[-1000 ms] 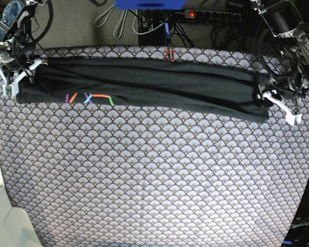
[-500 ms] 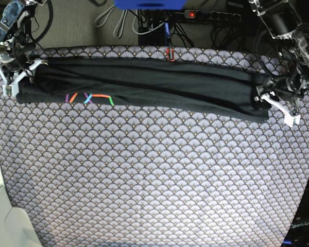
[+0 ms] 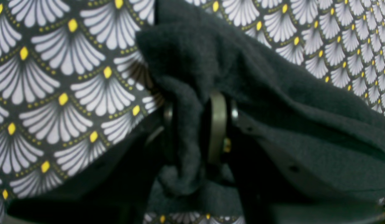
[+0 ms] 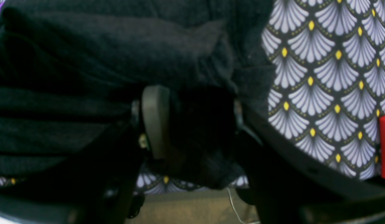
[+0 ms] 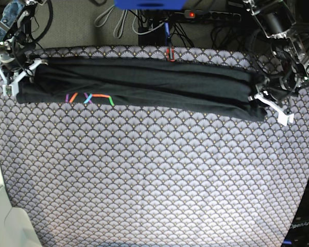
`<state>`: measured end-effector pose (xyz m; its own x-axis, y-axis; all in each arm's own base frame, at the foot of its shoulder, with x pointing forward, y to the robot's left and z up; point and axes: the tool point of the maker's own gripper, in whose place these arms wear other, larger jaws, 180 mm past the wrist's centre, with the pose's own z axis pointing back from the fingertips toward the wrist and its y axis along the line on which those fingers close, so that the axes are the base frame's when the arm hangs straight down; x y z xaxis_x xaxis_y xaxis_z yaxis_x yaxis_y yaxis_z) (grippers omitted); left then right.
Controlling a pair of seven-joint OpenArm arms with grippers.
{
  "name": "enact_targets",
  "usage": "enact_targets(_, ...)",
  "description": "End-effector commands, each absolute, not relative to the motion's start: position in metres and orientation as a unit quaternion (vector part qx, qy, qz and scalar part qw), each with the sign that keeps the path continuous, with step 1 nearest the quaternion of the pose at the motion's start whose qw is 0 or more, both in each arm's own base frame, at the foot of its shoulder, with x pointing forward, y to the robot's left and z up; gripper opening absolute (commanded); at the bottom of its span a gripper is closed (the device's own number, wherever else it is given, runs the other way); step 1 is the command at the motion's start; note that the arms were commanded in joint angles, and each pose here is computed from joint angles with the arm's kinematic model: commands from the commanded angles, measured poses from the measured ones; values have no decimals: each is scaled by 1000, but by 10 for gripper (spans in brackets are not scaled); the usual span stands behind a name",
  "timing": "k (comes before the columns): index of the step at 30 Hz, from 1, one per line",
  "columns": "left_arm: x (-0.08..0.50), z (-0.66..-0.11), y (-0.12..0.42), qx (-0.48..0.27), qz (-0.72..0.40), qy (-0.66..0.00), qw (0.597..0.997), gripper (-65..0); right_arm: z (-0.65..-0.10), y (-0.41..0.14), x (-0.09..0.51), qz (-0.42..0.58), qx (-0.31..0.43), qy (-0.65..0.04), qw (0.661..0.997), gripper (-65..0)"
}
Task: Fold the T-shirt properly
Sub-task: 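Lift the strip end and fold it toward the right gripper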
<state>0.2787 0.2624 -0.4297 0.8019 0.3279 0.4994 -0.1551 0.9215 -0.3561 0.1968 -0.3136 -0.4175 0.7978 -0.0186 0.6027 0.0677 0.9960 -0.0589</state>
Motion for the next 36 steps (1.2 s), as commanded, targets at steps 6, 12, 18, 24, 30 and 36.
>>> enact_targets(6,276,-414,266,-125,103,-292,942,-520,-406,-320,203,-17,-49,-335,941,-380)
enact_targets(12,298,-371,252,-104,52,-350,929,-650,-406,-320,204,-17,-49,-336,941,-380)
enact_targets(18,301,-353,187,-124,-46,-349,928,-645,-406,-320,204,-17,-49,-336,941,-380)
enact_targets(24,291,-357,131,-163,-54,-327,929,-645,-406,-320,203,-17,-49,-335,941,-380)
enact_targets(30,286,-352,78,-189,-55,-319,927,-646,-405,-320,203,-17,-50,-335,941,-380)
enact_targets(36,276,-343,12,-239,-119,-309,913,-647,-404,-324,203,-13,-54,-334,941,-380)
